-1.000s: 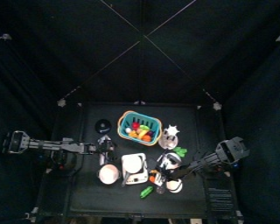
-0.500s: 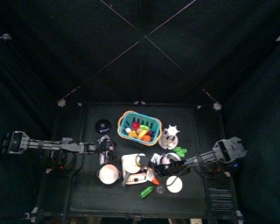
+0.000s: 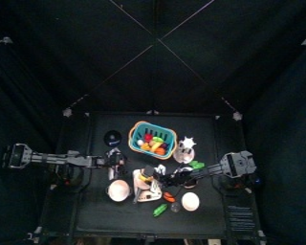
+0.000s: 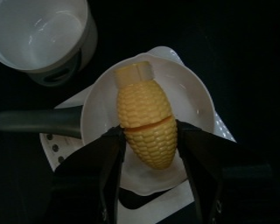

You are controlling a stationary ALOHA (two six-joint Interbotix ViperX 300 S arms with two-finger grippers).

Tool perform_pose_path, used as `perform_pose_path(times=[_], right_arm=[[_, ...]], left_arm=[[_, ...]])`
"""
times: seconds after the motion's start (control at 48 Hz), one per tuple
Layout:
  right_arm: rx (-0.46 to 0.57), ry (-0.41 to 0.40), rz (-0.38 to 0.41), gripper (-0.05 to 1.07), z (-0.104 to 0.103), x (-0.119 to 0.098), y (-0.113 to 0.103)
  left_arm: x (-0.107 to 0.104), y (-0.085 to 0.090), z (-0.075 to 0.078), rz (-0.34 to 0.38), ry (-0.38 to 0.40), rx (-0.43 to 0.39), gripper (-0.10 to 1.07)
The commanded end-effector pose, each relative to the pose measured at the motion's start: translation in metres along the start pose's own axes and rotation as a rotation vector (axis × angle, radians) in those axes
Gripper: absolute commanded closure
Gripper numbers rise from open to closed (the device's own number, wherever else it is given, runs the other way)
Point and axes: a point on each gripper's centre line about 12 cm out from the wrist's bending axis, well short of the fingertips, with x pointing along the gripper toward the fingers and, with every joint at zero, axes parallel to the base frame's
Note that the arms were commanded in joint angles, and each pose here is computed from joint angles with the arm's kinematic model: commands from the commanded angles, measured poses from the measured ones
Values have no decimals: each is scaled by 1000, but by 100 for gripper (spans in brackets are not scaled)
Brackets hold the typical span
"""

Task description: Place corn into pan

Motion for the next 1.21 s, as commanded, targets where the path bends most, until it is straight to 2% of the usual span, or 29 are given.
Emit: perform_pose_path(times=[0.0, 0.146, 0.396, 0.583, 0.729, 0.896, 1.188], right_arm=[[13, -39, 17, 15, 14, -8, 2], [18, -36, 17, 8, 14, -8, 1], [13, -55, 27, 8, 19, -17, 3], [14, -76, 38, 8, 20, -36, 0], [11, -69, 45, 8, 8, -48, -7], [33, -120, 127, 8, 15, -60, -3], [23, -177, 153, 8, 25, -84, -4]], left_arm=[[0, 1, 6, 3, -17, -1, 2], [-1, 1, 6, 3, -17, -3, 2], [-1, 1, 6, 3, -17, -1, 2], [0, 1, 5, 3, -14, -1, 2], [-1, 3, 5, 9, -14, -4, 2], [-1, 5, 4, 15, -13, -8, 2], [-1, 6, 3, 19, -10, -13, 2]])
